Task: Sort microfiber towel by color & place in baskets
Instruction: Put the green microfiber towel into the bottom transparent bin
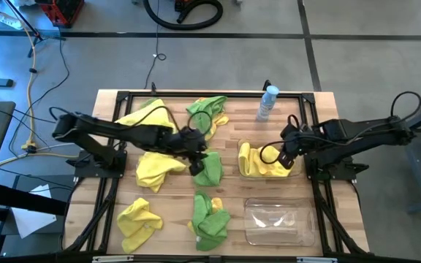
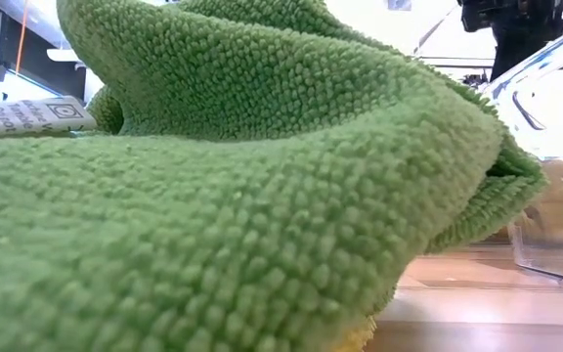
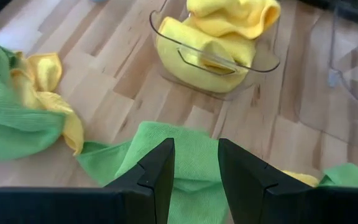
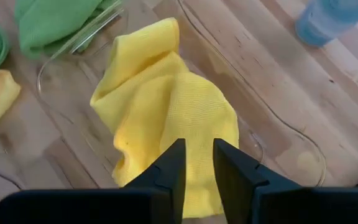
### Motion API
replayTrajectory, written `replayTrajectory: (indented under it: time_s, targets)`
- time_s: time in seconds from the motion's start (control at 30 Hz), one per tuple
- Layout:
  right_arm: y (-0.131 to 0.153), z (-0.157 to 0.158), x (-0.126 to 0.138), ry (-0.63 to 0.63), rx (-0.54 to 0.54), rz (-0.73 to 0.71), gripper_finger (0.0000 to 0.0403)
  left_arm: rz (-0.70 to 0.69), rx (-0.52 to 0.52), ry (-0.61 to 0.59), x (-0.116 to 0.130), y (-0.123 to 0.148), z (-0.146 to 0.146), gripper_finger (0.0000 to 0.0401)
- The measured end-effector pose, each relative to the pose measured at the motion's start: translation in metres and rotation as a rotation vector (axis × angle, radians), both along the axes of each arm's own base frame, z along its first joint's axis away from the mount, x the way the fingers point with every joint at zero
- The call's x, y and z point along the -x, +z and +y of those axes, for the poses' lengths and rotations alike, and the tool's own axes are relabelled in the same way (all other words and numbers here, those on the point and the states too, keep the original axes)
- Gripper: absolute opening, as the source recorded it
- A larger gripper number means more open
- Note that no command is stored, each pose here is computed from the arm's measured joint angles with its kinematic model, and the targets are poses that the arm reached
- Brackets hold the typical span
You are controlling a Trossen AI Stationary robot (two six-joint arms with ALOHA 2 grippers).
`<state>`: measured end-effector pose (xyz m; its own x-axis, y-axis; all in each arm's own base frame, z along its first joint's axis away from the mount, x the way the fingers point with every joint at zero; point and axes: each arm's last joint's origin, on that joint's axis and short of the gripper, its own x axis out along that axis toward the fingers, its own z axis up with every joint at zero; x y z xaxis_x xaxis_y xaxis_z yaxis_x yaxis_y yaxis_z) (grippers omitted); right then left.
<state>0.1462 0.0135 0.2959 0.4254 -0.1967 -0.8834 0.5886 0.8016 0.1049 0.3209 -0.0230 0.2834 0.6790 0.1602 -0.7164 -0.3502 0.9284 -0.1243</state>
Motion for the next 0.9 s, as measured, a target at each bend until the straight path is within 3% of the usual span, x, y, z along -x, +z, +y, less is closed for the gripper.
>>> replayTrajectory:
  time_s: [0.23, 0.5, 0.7, 0.9]
  targets:
    - [0.0, -0.002, -0.001, 0.081, 0.123, 0.025, 0.017, 0.058, 0.04, 0.034, -0.024, -0.023, -0.003, 0.0113]
    - [0.0, -0.003, -0.001, 0.162, 0.21, 0.05, 0.0248, 0.115, 0.065, 0.073, -0.034, -0.044, -0.004, 0.0113]
    - [0.0, -0.003, -0.001, 0.173, 0.221, 0.054, 0.0266, 0.19, 0.059, 0.074, -0.042, -0.071, -0.005, 0.0113]
    - [0.0, -0.003, -0.001, 0.182, 0.204, 0.054, 0.0266, 0.231, 0.118, 0.031, -0.046, -0.084, -0.007, 0.0113]
